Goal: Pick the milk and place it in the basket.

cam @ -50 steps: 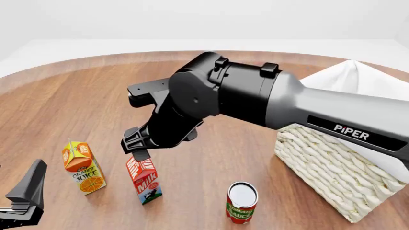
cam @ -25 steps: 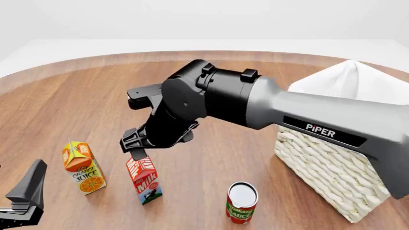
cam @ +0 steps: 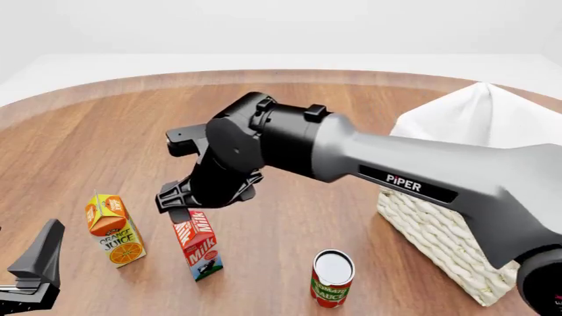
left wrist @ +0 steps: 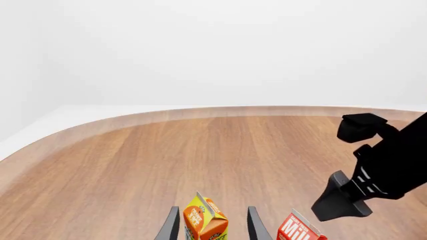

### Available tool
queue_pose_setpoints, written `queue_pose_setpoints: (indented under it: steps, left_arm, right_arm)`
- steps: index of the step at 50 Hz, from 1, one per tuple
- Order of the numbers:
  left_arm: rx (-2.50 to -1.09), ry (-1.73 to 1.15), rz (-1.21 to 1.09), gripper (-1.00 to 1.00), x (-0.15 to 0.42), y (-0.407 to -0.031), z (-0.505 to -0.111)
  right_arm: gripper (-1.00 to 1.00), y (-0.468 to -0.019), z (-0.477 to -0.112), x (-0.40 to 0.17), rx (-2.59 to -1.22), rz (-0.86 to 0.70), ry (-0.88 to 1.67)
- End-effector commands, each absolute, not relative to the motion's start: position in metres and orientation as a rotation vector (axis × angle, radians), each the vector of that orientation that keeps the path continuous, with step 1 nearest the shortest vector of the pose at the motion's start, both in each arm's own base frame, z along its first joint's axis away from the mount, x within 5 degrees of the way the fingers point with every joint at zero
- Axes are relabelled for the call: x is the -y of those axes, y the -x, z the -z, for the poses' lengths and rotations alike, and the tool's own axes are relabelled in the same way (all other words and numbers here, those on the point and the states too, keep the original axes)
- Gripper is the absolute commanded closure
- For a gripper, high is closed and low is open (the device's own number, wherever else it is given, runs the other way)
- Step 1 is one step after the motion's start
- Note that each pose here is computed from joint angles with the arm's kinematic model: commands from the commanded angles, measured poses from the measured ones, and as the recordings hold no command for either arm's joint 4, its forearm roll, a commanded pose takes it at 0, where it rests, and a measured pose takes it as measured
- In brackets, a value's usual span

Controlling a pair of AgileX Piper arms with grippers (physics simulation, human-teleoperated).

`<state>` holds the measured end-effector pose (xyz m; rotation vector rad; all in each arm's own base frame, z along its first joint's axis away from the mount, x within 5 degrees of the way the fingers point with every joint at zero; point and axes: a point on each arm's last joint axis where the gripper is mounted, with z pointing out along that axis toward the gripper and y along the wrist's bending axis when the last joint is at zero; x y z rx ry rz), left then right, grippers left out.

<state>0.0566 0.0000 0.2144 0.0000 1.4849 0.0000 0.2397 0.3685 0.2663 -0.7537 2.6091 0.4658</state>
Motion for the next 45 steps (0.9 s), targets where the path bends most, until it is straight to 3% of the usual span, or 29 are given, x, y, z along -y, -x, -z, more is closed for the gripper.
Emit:
queue_pose_setpoints:
  steps: [1,45]
  left_arm:
    - [-1.485,0.000,0.000,-1.00,0.000,-0.057,-0.214]
    - [-1.485,0.000,0.000,-1.00,0.000,-0.057,-0.214]
  right_arm:
    - [-1.00,-0.249,-0.259,-0.371,-2.625,-0.460,0.720]
    - [-1.00,-0.258,-0.239,-0.391,-2.611,-0.487,0.701]
